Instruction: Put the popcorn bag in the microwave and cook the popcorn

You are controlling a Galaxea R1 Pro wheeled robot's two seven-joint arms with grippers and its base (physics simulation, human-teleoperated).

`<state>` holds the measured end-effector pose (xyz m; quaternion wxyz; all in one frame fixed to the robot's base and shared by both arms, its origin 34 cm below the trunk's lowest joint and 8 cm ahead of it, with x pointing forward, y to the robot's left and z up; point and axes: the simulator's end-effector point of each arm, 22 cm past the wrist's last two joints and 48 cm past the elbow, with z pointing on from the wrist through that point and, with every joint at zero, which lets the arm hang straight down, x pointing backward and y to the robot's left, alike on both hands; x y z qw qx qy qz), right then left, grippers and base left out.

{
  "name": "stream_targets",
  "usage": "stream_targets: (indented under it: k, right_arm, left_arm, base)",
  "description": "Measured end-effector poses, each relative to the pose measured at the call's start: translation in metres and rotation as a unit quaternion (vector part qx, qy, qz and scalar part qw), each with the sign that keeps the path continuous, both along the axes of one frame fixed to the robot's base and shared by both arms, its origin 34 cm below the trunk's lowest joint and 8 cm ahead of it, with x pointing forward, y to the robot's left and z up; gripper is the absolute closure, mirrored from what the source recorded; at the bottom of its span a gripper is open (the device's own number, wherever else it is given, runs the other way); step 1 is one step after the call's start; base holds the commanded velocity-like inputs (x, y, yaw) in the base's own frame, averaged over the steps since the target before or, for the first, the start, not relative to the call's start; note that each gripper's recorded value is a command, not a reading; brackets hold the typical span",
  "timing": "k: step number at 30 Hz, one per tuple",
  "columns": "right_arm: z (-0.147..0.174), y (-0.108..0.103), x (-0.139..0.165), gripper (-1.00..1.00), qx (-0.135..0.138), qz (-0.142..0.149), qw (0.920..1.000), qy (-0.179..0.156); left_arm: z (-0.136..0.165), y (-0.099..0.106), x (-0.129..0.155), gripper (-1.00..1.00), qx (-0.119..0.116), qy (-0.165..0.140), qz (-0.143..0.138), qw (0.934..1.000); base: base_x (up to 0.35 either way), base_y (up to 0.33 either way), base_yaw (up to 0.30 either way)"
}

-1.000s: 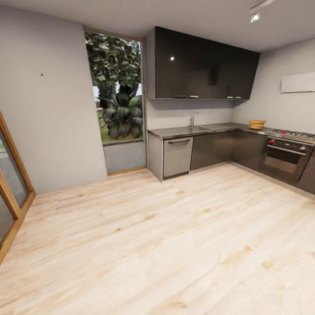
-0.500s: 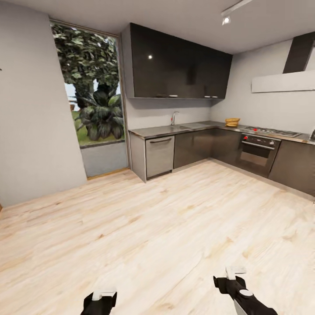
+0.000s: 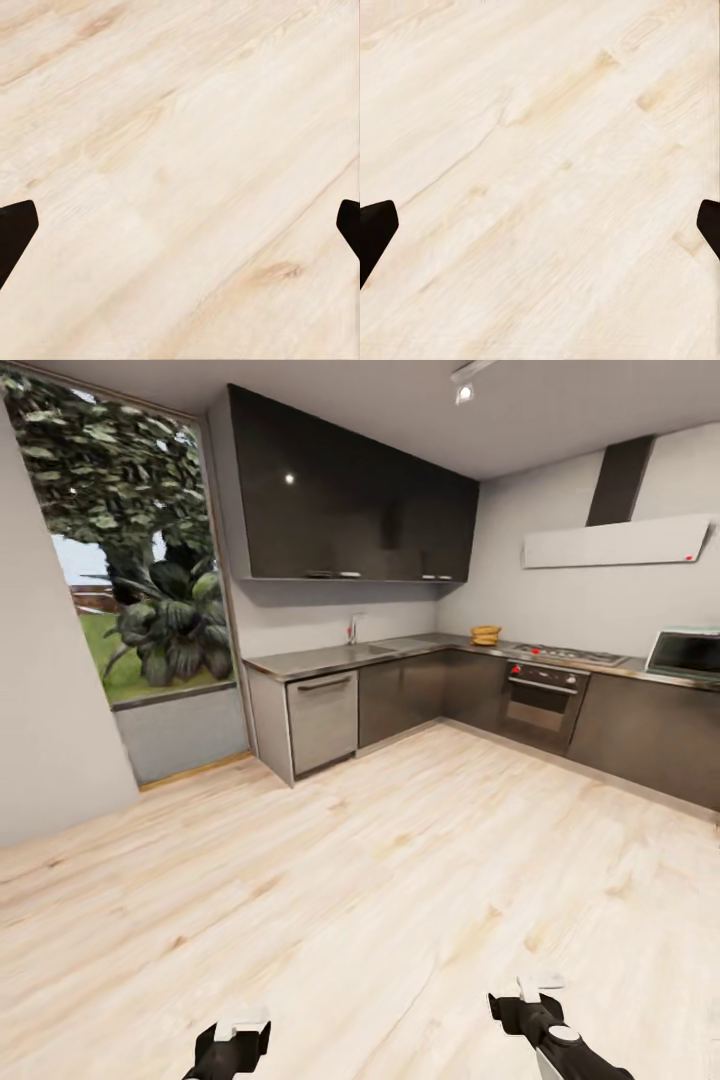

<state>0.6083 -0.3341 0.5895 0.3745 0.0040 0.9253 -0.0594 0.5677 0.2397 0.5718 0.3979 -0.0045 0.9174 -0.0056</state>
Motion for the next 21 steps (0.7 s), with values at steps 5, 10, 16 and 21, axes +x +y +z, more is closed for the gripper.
stream_targets:
  k: [5, 10, 16, 21]
  right_arm:
    - [-0.002, 0.0, -0.001, -1.0, 0.0, 0.0, 1.0, 0.002]
    - [-0.003, 0.0, -0.002, -1.0, 0.0, 0.0, 1.0, 0.003]
    - [-0.001, 0.001, 0.002, -1.0, 0.001, 0.001, 1.0, -0.007]
    - [-0.002, 0.001, 0.002, -1.0, 0.001, 0.001, 1.0, -0.008]
  left_arm:
    - [-0.001, -0.01, -0.001, -1.0, -0.006, 0.002, -0.002, 1.0]
    - [-0.003, -0.018, -0.002, -1.0, -0.012, 0.004, -0.003, 0.9999]
    - [-0.004, -0.018, -0.003, -1.0, -0.012, 0.006, -0.003, 0.9999]
    - [-0.006, -0.018, -0.004, -1.0, -0.012, 0.008, -0.002, 0.9999]
  base:
    - [0.341, -0.087, -0.263]
    - [0.336, -0.126, -0.263]
    - [0.335, -0.129, -0.263]
    - [0.335, -0.129, -0.263]
